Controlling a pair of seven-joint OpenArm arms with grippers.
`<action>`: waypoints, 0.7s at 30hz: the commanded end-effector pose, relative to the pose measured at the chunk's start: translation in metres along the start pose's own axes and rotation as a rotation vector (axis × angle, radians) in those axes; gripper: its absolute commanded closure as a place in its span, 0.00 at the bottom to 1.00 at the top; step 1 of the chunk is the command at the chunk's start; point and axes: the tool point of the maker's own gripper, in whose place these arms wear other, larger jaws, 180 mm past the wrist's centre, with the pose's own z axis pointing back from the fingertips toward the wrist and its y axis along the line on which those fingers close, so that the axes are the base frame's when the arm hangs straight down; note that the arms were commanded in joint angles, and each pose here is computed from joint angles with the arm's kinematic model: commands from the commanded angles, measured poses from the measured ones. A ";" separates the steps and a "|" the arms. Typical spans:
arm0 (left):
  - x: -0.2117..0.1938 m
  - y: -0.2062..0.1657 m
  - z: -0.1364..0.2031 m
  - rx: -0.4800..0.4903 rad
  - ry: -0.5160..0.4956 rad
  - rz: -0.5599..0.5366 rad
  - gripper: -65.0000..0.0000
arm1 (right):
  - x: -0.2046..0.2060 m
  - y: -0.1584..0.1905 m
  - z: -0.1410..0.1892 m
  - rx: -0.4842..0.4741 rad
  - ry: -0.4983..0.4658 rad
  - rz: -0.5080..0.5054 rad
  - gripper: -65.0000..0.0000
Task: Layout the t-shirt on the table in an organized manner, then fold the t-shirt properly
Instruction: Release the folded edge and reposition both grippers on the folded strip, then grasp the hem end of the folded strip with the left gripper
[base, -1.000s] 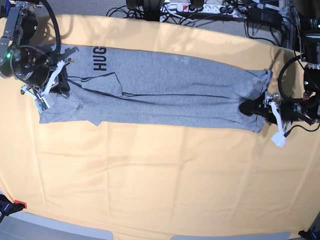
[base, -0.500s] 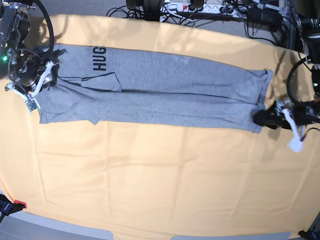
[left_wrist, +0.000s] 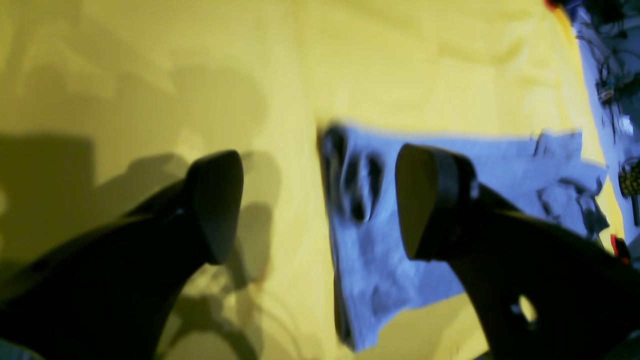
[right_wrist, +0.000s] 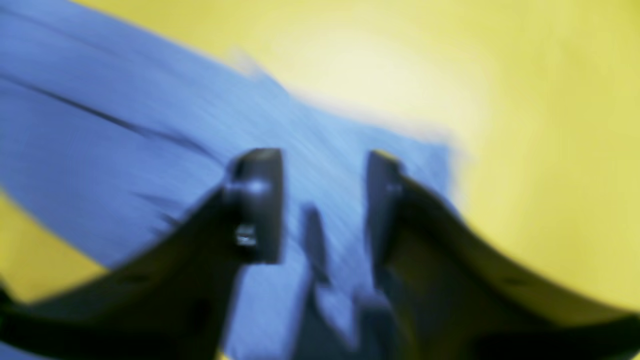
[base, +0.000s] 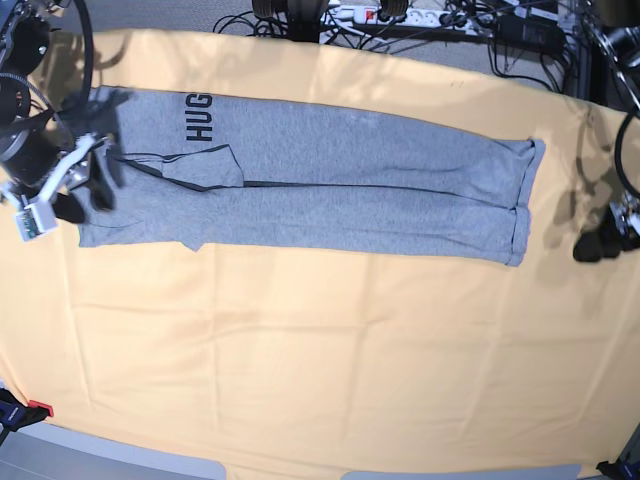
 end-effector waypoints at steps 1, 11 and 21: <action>0.017 -0.003 0.011 -0.007 -0.054 -0.021 0.25 | 0.007 0.001 -0.002 0.015 -0.044 -0.013 0.84; -0.004 0.008 0.035 0.007 -0.108 0.019 0.25 | -0.085 0.005 -0.065 0.009 0.172 -0.084 1.00; -0.030 -0.004 0.010 -0.065 -0.117 0.077 0.25 | -0.131 -0.001 -0.063 -0.041 0.355 -0.102 1.00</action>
